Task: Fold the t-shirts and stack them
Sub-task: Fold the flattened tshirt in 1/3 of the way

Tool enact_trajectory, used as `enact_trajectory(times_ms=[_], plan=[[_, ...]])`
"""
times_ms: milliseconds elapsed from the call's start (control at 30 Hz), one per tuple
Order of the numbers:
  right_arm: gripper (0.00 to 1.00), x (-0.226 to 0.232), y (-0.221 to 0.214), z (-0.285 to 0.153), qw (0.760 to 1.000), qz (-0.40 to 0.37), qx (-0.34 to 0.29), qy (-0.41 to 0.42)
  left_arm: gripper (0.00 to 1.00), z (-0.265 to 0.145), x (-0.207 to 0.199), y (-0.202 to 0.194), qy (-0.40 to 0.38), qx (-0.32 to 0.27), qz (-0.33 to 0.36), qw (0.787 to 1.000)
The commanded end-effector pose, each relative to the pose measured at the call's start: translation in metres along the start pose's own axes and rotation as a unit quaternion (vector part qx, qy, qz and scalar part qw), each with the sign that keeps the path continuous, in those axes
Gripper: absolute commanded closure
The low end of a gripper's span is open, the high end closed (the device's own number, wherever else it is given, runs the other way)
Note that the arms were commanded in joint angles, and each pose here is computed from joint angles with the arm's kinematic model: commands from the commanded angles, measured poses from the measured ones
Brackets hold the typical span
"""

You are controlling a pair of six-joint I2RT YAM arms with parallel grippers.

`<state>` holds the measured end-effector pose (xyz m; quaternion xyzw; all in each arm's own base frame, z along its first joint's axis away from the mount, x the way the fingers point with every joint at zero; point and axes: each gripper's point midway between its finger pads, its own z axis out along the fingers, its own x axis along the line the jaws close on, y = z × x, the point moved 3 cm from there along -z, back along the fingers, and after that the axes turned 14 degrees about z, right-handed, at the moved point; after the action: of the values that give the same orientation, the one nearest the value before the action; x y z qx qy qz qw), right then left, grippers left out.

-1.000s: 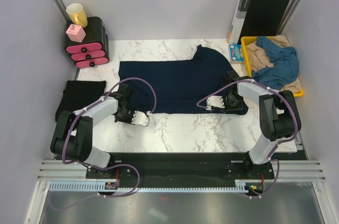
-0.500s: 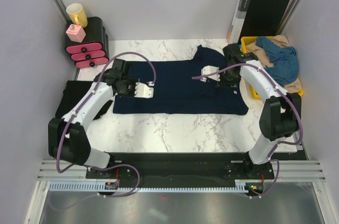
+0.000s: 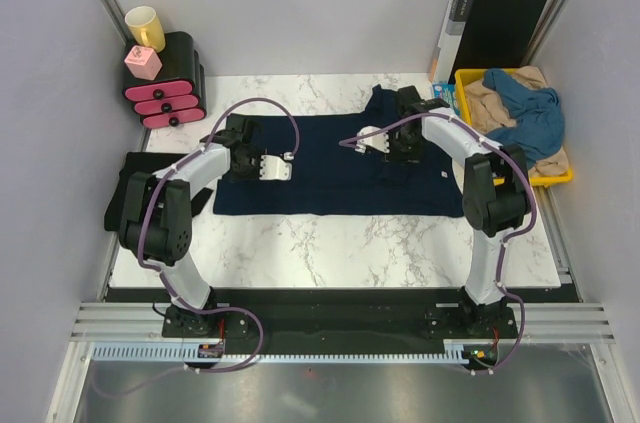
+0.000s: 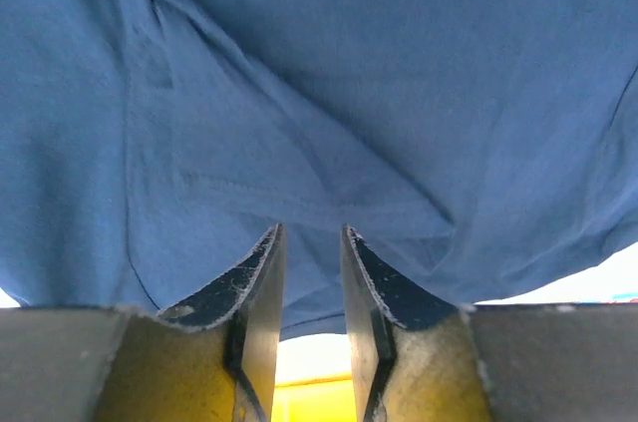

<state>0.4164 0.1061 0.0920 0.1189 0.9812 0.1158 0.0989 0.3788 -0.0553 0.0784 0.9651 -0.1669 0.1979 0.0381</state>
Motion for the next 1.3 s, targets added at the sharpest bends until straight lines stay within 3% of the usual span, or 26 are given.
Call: enact_trajectory(times_ms=[0, 333, 867, 1000, 1133, 1267], plan=[[0.63, 0.008, 0.021, -0.012, 0.999, -0.017, -0.027, 0.014, 0.98, -0.013, 0.033, -0.006, 0.055, 0.013, -0.013, 0.998], [0.56, 0.050, 0.011, -0.008, 0.997, -0.028, -0.011, 0.068, 0.98, -0.013, 0.028, -0.021, 0.051, 0.032, -0.037, 0.997], [0.57, 0.042, 0.004, 0.022, 0.999, -0.024, 0.008, 0.039, 0.98, -0.020, 0.027, -0.022, 0.058, 0.033, -0.050, 0.996], [0.63, 0.040, 0.005, 0.028, 0.999, -0.018, 0.007, 0.034, 0.98, -0.020, 0.024, -0.022, 0.056, 0.033, -0.050, 0.997], [0.82, 0.037, 0.007, 0.027, 0.999, -0.020, 0.007, 0.024, 0.98, -0.020, 0.024, -0.022, 0.057, 0.032, -0.052, 0.996], [0.92, 0.033, 0.012, 0.022, 1.000, -0.027, 0.003, 0.012, 0.98, -0.019, 0.024, -0.021, 0.056, 0.031, -0.054, 0.996]])
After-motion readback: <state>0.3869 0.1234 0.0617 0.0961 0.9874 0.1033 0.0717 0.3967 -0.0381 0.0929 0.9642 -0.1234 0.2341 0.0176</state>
